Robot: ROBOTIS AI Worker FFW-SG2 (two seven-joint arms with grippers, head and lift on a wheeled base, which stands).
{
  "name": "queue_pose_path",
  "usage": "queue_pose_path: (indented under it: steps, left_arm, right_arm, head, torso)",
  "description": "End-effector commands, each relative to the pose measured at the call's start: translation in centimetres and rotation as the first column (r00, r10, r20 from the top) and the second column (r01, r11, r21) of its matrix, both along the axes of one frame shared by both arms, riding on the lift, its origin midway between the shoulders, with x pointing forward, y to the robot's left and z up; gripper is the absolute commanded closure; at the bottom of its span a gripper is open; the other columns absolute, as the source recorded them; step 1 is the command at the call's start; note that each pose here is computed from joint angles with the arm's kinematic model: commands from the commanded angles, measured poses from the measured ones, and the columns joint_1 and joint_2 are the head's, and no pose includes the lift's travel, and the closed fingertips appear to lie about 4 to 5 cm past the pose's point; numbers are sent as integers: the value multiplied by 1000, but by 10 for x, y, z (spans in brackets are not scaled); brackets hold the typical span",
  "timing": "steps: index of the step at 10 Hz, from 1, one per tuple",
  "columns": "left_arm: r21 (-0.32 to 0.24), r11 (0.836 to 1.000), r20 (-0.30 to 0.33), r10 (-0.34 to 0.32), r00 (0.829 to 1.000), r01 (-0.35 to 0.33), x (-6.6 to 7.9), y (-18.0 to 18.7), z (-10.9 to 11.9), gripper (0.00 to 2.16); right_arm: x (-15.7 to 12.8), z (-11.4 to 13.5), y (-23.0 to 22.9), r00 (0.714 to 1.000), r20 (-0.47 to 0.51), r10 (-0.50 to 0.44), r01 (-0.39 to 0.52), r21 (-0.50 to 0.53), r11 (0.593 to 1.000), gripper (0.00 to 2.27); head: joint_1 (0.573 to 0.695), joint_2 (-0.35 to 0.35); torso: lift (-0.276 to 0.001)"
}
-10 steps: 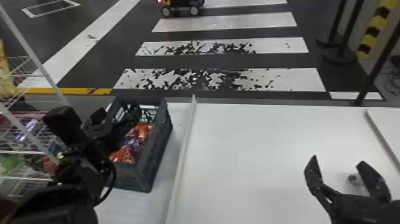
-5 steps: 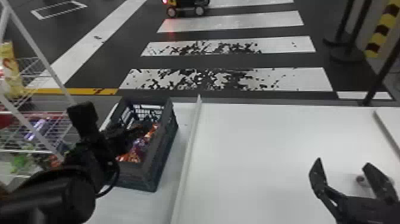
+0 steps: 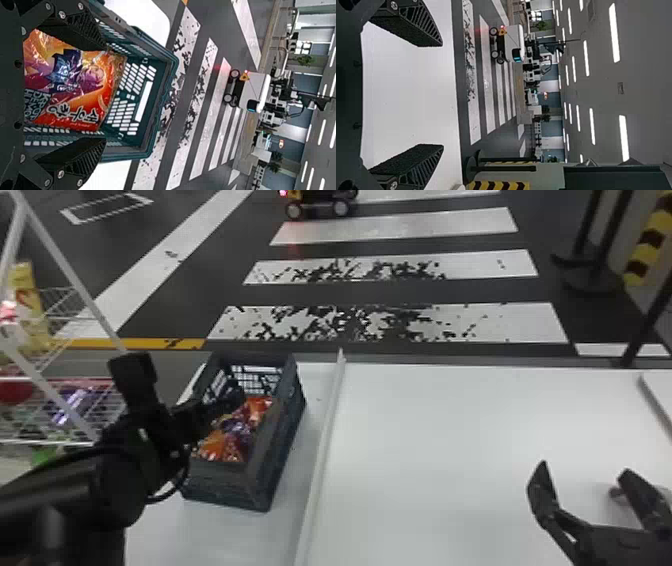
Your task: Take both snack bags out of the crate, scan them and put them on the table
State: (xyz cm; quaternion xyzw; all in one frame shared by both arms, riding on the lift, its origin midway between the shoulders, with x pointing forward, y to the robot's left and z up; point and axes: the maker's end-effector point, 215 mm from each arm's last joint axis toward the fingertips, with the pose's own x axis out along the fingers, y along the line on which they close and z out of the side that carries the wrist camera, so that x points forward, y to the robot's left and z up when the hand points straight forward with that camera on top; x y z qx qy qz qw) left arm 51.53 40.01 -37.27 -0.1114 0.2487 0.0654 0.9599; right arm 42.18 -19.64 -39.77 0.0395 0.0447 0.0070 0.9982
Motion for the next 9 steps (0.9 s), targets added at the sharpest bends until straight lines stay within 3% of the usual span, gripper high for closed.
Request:
queue_pose_path:
  steps: [1, 3, 6, 9]
  left_arm:
    - [-2, 1000, -48, -5, 999, 5, 5, 11, -12, 201]
    - [-19, 999, -127, -36, 991, 34, 20, 10, -23, 201]
    - [-28, 997, -170, -79, 982, 76, 43, -3, -28, 201]
    - [-19, 997, -235, -77, 969, 74, 47, 3, -46, 205]
  right_arm:
    - [0, -2, 0, 1000, -6, 1, -1, -4, 1000, 80]
    - [-1, -4, 1, 1000, -13, 4, -4, -12, 1000, 80]
    - [-1, -9, 0, 1000, -27, 6, -6, -20, 1000, 87]
    - [-2, -12, -2, 999, -38, 8, -9, -27, 1000, 87]
  head:
    - [695, 237]
    - [695, 247]
    - [695, 239]
    - [695, 222]
  torso:
    - [-91]
    - [-91]
    - [-91]
    - [-91]
